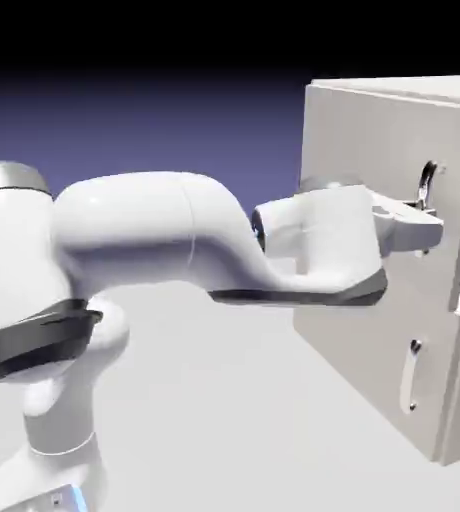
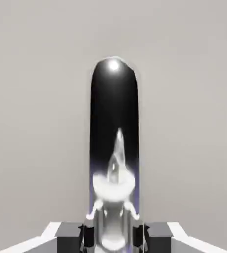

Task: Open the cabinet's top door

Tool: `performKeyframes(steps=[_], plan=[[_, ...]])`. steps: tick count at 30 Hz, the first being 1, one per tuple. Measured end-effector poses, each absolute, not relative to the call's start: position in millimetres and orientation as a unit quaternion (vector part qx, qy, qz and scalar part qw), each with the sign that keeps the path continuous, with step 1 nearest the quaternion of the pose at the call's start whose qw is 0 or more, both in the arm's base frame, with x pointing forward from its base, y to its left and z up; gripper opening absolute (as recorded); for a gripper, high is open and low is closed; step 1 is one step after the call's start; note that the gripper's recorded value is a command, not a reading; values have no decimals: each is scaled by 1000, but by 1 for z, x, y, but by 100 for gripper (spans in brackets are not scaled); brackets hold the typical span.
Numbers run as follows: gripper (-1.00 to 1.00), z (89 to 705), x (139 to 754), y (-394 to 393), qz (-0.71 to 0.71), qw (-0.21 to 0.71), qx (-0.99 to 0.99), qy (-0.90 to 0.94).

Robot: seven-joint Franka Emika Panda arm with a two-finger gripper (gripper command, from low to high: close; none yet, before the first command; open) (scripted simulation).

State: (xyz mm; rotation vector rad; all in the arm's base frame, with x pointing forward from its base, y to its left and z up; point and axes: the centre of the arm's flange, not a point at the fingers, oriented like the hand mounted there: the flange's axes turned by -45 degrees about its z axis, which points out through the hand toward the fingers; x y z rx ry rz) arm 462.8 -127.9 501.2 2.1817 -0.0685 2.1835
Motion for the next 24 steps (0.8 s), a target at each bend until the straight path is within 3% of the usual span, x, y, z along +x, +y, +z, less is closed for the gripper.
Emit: performKeyframes(steps=[24], plan=[[-100, 501, 318, -42, 693, 144, 692, -142]])
